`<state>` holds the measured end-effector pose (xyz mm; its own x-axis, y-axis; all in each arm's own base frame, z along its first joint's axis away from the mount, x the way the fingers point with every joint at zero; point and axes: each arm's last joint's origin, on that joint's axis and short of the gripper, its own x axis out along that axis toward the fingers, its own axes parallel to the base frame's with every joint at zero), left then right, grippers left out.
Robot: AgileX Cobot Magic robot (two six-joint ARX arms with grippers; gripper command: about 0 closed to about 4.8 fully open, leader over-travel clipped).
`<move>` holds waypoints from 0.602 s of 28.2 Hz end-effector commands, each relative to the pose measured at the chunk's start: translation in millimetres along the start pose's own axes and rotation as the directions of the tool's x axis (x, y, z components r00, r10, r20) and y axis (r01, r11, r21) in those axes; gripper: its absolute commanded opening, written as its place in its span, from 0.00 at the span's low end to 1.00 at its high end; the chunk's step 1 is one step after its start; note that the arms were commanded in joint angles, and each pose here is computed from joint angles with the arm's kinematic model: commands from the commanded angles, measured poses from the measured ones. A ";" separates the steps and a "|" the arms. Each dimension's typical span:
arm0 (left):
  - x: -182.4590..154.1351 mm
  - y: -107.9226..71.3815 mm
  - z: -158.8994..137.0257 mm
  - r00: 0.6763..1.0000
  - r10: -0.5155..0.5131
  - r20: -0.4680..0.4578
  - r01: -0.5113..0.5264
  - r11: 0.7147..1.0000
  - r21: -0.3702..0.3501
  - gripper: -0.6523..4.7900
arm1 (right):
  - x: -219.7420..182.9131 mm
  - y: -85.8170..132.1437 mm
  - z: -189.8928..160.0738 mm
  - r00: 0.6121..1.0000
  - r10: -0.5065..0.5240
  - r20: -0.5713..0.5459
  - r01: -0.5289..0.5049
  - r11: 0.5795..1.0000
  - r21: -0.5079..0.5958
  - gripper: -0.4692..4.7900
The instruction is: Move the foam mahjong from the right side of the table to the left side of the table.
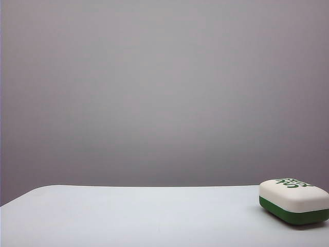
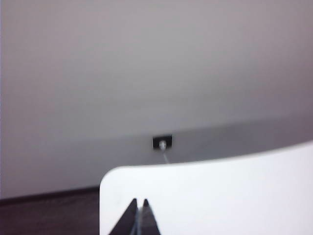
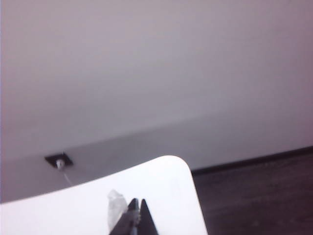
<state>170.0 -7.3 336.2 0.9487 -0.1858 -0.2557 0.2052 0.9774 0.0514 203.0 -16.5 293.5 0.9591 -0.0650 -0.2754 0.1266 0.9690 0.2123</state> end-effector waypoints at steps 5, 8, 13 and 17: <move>-5.7 -6.1 2.1 0.983 -0.177 -0.052 0.181 0.981 0.076 0.11 | 60.8 1.7 -4.4 0.975 0.062 -0.215 -0.074 0.996 -0.050 0.08; -3.6 -9.9 0.1 0.946 -0.320 -0.055 0.323 0.945 0.056 0.11 | 83.6 -2.0 -24.6 0.945 0.074 -0.318 -0.089 0.996 -0.031 0.08; 5.5 -10.8 -2.3 0.915 -0.398 -0.071 0.397 0.917 -0.027 0.11 | 116.3 -10.3 -61.8 0.882 0.051 -0.469 -0.065 0.998 -0.014 0.08; 16.6 -11.8 -7.4 0.939 -0.317 -0.135 0.314 0.948 -0.047 0.11 | 137.0 -17.4 -92.0 0.825 0.030 -0.564 -0.041 0.999 -0.007 0.08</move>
<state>179.6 -19.0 325.5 0.7800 -0.5055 -0.3689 0.5138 0.8538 -0.0836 306.3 -20.4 169.7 0.6552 0.1053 -0.7481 0.0909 0.9721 0.2164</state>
